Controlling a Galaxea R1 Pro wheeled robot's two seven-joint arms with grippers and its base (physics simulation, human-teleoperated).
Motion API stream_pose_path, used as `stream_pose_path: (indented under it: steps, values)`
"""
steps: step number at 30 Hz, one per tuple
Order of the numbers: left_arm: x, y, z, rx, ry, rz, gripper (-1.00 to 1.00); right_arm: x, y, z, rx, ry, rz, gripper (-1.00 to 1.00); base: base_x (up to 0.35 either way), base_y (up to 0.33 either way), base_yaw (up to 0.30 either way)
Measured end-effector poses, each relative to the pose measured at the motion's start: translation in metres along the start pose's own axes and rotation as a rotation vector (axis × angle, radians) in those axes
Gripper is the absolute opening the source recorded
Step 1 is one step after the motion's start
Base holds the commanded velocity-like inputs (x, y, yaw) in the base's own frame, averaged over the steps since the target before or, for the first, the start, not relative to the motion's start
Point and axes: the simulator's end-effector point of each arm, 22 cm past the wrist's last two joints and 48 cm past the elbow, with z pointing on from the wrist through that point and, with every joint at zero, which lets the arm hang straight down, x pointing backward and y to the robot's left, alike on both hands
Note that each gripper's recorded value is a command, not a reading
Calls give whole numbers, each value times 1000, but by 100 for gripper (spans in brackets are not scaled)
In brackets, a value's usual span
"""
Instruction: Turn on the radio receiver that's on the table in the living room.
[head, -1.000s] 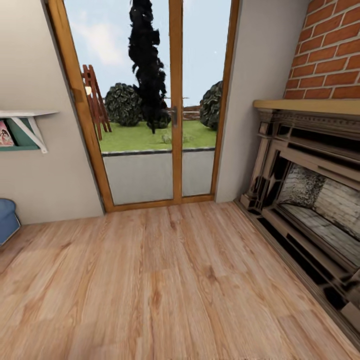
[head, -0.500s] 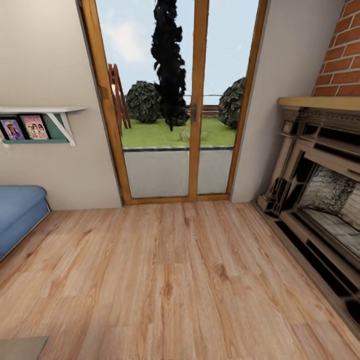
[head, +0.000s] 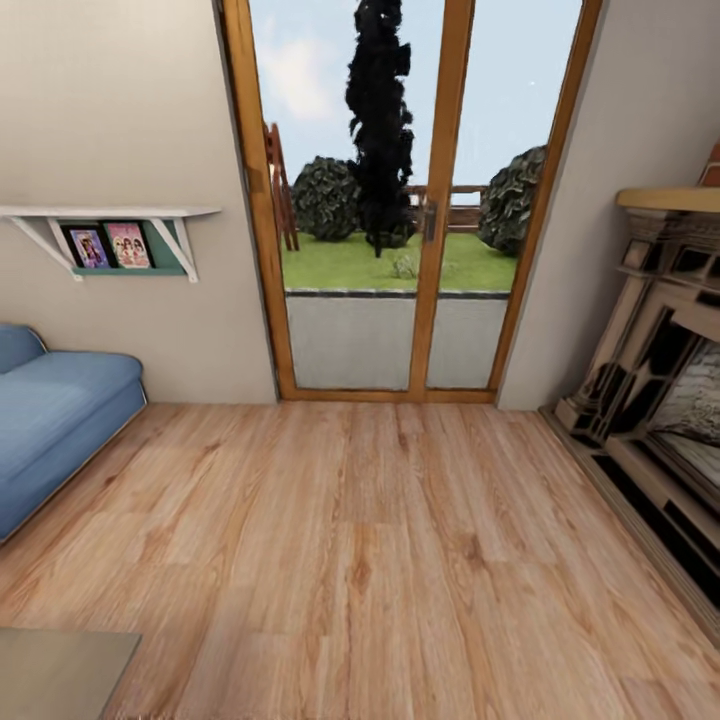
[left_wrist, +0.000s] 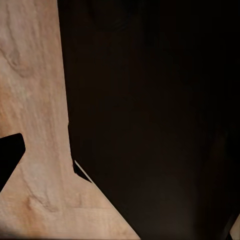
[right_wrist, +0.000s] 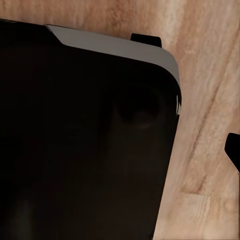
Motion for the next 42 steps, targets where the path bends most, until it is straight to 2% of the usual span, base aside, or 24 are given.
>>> stream_pose_path:
  steps: [42]
  values:
    - [8,0,0,0,25,1,100,14,1,1,-4,35,0,100,0,0,240]
